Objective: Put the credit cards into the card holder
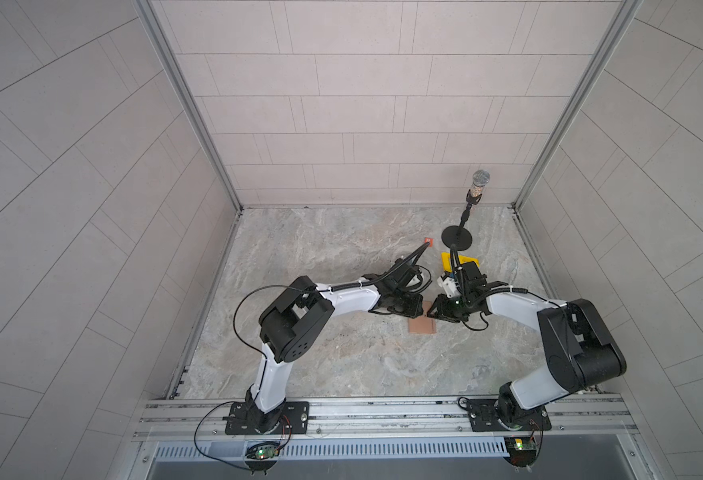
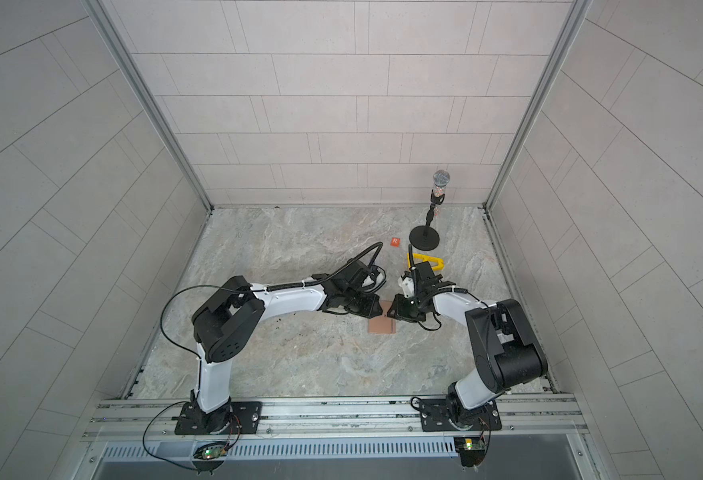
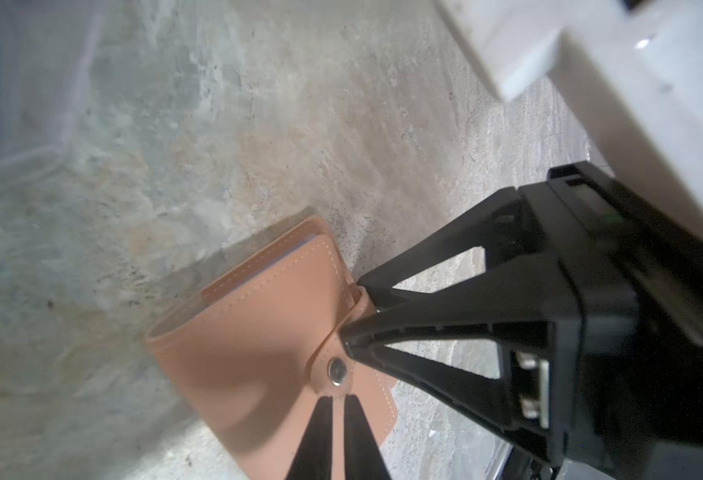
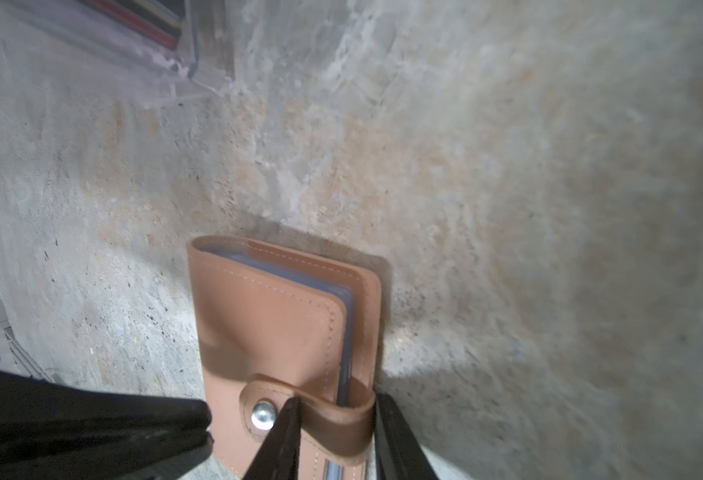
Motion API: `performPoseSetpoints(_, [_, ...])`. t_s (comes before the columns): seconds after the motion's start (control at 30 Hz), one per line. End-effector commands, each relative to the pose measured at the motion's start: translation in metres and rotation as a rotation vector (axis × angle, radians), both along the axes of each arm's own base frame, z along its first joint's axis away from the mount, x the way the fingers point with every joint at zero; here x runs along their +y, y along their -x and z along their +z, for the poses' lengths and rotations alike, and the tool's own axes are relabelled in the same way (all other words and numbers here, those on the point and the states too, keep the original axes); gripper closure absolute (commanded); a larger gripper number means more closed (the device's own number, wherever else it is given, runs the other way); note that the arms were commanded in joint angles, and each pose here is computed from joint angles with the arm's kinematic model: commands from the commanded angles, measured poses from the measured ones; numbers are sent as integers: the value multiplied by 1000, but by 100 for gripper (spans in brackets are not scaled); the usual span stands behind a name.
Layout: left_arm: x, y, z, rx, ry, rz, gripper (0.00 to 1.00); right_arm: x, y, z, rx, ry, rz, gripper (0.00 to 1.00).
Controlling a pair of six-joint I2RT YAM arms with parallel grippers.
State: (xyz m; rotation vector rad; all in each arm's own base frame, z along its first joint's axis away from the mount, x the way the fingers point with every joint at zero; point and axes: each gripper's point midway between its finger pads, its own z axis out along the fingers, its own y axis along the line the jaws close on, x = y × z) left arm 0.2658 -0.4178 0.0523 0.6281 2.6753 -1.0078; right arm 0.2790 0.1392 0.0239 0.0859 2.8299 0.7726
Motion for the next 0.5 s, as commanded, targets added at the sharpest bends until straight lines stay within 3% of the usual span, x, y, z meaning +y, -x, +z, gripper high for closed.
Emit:
performPoseSetpoints(0.0, [-5, 4, 2, -3, 7, -33, 94, -9, 28, -27, 116, 79, 19, 68])
performPoseSetpoints(0.07, [-9, 4, 6, -3, 33, -39, 100, -8, 28, -28, 120, 78, 21, 68])
performPoseSetpoints(0.47, [-20, -2, -2, 8, 55, -32, 100, -7, 29, -28, 121, 79, 27, 68])
